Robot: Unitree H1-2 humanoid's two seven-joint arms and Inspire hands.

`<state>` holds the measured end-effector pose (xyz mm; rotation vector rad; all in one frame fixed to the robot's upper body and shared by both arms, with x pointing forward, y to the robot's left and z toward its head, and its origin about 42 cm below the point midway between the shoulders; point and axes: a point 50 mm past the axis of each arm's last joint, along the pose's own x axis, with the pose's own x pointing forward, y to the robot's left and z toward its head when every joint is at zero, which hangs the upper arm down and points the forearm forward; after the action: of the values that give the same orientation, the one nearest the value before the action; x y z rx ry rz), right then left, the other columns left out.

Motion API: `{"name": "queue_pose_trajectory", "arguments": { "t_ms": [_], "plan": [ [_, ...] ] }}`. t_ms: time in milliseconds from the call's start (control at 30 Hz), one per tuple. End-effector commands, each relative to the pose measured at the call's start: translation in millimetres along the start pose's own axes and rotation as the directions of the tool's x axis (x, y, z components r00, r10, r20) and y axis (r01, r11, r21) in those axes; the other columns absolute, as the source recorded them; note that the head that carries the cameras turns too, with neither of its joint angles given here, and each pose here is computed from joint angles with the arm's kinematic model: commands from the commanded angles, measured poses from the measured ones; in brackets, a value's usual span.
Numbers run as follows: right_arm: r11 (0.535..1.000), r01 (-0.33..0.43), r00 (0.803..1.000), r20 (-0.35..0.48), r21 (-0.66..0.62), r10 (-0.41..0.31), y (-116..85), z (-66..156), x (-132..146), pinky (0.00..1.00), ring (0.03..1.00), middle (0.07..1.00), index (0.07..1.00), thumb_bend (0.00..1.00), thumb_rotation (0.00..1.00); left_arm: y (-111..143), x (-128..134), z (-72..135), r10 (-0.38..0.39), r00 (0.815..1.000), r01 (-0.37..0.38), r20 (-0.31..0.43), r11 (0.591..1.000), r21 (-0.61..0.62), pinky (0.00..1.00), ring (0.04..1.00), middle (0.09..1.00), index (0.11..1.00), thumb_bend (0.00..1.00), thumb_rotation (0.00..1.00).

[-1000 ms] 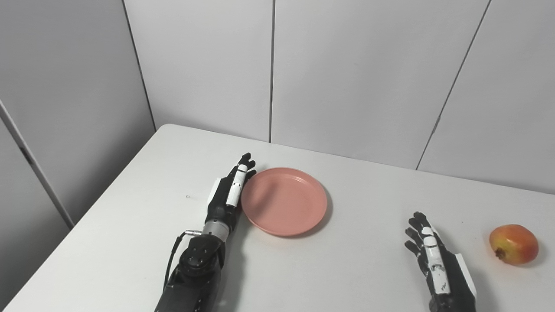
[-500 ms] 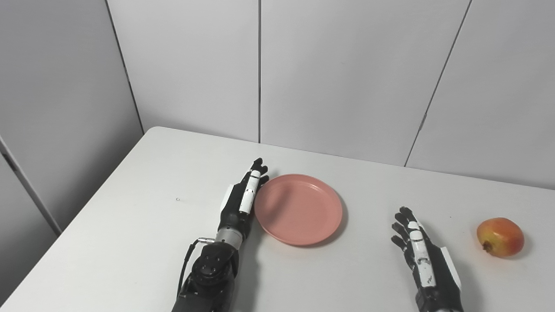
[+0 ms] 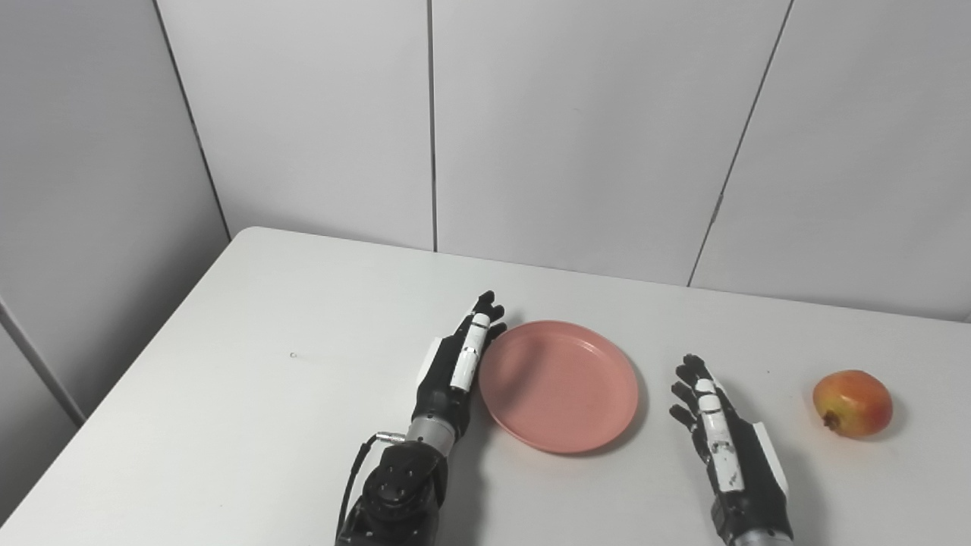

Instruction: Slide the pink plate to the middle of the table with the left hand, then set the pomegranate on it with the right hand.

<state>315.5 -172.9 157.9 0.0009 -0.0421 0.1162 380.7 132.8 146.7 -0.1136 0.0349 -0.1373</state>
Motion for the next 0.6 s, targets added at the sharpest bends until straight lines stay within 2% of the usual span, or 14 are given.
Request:
{"name": "queue_pose_trajectory", "arguments": {
  "t_ms": [0, 200, 300, 433, 567],
  "plan": [
    [1.000, -0.001, 0.998, 0.061, 0.002, 0.000, 2.9, 20.1, 5.7, 0.90, 0.923, 0.929, 0.924, 0.23, 1.00, -16.8, -0.3, 2.8, -0.070, 0.997, 0.070, -0.011, 0.997, -0.037, 0.92, 0.909, 0.932, 0.919, 0.44, 1.00],
    [1.000, 0.015, 0.997, 0.072, -0.011, -0.014, 0.7, 23.0, 7.1, 0.89, 0.910, 0.920, 0.916, 0.24, 1.00, -15.7, -3.2, 2.4, -0.072, 0.997, 0.072, -0.006, 0.997, -0.040, 0.93, 0.920, 0.943, 0.931, 0.44, 1.00],
    [0.996, 0.049, 0.994, 0.096, -0.068, -0.043, 0.5, 27.6, 7.5, 0.87, 0.892, 0.907, 0.904, 0.24, 1.00, -12.1, -5.4, 2.8, -0.075, 0.997, 0.074, -0.006, 0.996, -0.041, 0.93, 0.929, 0.950, 0.936, 0.44, 1.00],
    [0.983, 0.100, 0.985, 0.153, -0.153, -0.077, 1.6, 38.2, 5.6, 0.86, 0.880, 0.894, 0.890, 0.25, 1.00, -5.5, -8.3, 4.2, -0.071, 0.997, 0.071, -0.002, 0.996, -0.053, 0.94, 0.937, 0.956, 0.940, 0.42, 1.00],
    [0.971, 0.125, 0.974, 0.211, -0.205, -0.081, 0.0, 53.9, 2.7, 0.84, 0.881, 0.888, 0.884, 0.27, 1.00, 2.1, -12.3, 5.8, -0.069, 0.998, 0.069, 0.002, 0.996, -0.058, 0.94, 0.938, 0.955, 0.944, 0.42, 1.00]
  ]
}}
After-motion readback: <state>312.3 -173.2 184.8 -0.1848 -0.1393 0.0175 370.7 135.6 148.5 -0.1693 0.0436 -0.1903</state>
